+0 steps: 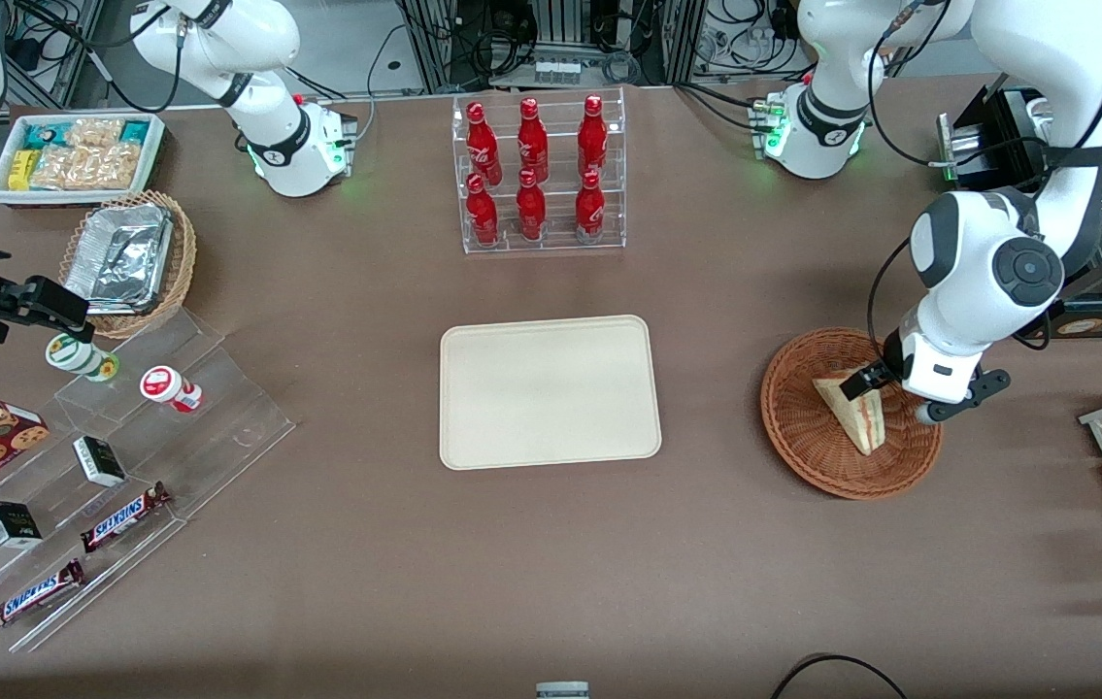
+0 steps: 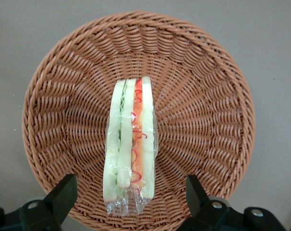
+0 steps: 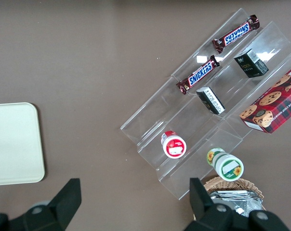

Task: Place sandwich from basket to tray
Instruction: 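Lower the left gripper and close it on the wrapped sandwich, then lift the sandwich out of the basket with the left gripper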

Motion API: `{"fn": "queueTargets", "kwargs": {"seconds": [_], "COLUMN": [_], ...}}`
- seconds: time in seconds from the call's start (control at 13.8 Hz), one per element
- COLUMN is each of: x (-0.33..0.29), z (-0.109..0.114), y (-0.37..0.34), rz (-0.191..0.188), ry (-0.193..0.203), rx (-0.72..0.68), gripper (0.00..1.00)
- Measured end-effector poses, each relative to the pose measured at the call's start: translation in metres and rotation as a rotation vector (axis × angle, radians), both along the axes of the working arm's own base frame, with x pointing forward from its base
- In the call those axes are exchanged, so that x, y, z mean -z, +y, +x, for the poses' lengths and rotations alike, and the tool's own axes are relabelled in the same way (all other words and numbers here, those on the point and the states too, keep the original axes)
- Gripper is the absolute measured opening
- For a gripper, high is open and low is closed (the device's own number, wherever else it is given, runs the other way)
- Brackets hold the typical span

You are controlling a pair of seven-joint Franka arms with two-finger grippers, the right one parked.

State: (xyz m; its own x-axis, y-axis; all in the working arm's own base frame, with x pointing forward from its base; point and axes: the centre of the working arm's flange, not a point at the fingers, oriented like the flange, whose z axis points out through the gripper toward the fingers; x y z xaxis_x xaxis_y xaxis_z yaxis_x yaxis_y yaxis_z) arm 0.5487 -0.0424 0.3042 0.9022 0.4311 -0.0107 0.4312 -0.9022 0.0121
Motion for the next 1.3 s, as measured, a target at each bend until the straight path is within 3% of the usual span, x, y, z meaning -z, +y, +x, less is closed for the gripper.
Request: {"fn": "queueTargets", "kwargs": {"seconds": [0.29, 0.65, 0.72, 1.09, 1.3], "x": [0.023, 0.054, 0.056, 0.054, 0.033], "z": [-0.001, 0.002, 0.002, 0.002, 0.005], "y": [0.0, 0.0, 0.0, 0.0, -0.005], "rz": [0.0, -0.006, -0.006, -0.005, -0.002], "ry": [0.038, 0.035, 0.038, 0.048, 0.085], "rx": [-0.001, -0.003, -0.004, -0.003, 0.02], "gripper": [1.0, 1.0, 0.93, 0.41, 0.29]}}
